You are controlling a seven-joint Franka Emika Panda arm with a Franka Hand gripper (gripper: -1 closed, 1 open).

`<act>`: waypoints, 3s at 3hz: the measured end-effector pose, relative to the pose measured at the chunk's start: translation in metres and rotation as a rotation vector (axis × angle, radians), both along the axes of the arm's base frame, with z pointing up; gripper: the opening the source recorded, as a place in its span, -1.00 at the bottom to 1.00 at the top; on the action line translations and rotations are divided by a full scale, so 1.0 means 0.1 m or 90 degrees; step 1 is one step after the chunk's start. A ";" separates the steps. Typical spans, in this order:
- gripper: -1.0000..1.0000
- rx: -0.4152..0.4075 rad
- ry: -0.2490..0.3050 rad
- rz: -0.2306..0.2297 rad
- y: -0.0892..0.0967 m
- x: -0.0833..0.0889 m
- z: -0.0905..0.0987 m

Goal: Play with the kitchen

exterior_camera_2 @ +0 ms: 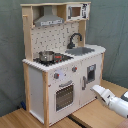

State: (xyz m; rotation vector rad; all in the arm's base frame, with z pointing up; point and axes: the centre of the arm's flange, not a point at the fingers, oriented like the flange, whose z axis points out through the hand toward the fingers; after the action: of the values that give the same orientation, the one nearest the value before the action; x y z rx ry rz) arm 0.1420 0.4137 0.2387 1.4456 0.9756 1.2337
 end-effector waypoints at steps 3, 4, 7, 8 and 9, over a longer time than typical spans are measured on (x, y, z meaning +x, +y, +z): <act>1.00 0.147 -0.042 -0.007 0.02 0.45 0.05; 1.00 0.181 -0.053 -0.006 -0.01 0.58 0.07; 1.00 0.277 -0.081 -0.002 -0.06 0.94 0.05; 1.00 0.287 -0.073 0.006 0.00 1.12 0.06; 1.00 0.294 -0.063 0.029 0.12 1.28 0.16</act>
State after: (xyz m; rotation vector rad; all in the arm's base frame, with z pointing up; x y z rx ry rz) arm 0.2705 0.4259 0.2544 1.6985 0.6846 1.6225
